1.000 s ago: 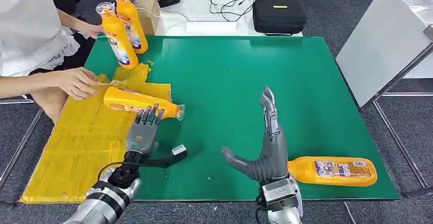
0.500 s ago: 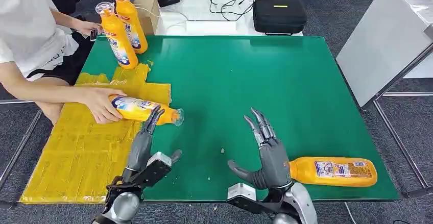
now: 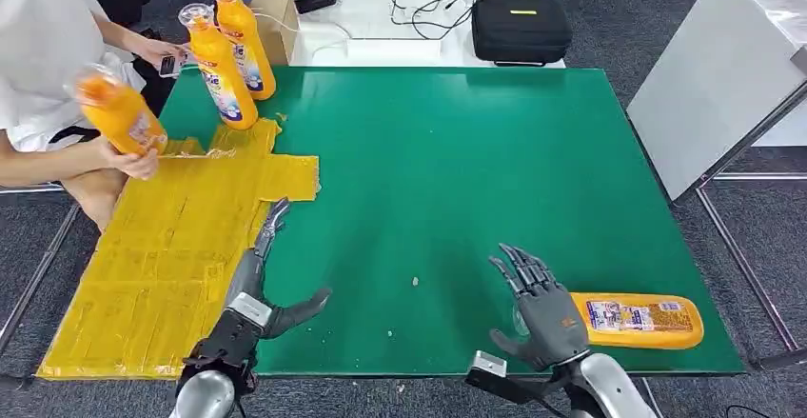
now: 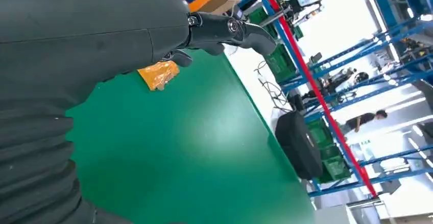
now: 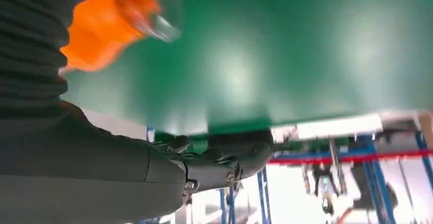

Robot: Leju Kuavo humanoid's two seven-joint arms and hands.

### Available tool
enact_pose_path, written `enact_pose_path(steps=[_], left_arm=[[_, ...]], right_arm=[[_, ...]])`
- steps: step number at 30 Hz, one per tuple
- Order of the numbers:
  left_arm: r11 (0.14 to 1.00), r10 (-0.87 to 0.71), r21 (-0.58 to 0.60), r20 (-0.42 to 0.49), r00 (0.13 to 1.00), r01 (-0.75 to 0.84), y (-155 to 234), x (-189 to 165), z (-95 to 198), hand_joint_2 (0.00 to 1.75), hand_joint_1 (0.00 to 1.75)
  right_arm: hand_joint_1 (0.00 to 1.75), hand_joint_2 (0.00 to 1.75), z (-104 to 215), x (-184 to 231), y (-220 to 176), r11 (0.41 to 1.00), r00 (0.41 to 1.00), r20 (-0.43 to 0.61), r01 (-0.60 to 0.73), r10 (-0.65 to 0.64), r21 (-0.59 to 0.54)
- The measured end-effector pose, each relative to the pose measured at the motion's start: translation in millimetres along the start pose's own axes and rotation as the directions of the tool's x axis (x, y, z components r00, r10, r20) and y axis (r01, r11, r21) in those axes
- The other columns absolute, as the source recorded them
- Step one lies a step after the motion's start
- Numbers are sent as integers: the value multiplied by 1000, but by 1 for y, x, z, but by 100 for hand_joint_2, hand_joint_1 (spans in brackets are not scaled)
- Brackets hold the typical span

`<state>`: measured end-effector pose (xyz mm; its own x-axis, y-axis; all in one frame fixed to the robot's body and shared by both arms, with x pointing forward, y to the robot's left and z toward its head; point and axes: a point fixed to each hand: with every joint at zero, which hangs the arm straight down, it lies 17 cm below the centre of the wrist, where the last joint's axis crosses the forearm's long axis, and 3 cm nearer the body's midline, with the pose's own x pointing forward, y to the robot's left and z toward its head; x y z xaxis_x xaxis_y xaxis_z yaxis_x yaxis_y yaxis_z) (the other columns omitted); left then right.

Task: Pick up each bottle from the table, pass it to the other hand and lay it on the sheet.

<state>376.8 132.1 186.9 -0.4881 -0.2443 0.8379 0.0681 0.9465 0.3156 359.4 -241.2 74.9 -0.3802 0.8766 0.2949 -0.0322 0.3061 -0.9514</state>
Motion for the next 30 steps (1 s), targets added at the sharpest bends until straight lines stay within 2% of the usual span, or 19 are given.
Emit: enact_pose_path(steps=[12, 17, 20, 25, 30], left_arm=[[999, 34, 1, -13, 999, -34, 1, -3, 2, 175, 0], [999, 39, -2, -26, 999, -39, 0, -8, 3, 175, 0], [999, 40, -3, -34, 999, -40, -1, -10, 5, 175, 0], [999, 40, 3, -51, 998, -40, -1, -15, 9, 175, 0], [999, 44, 7, -64, 997, -44, -3, -18, 11, 175, 0]], right_arm=[[0, 175, 51, -66, 14, 990, 994, -92, -38, 51, 136], [0, 175, 60, -82, 11, 988, 989, -126, -58, 76, 143], [0, 175, 61, -93, 2, 988, 980, -158, -104, 122, 116], [0, 175, 55, -106, -32, 971, 950, -210, -239, 231, -14], [0, 175, 50, -110, -59, 949, 935, -261, -284, 242, -139]])
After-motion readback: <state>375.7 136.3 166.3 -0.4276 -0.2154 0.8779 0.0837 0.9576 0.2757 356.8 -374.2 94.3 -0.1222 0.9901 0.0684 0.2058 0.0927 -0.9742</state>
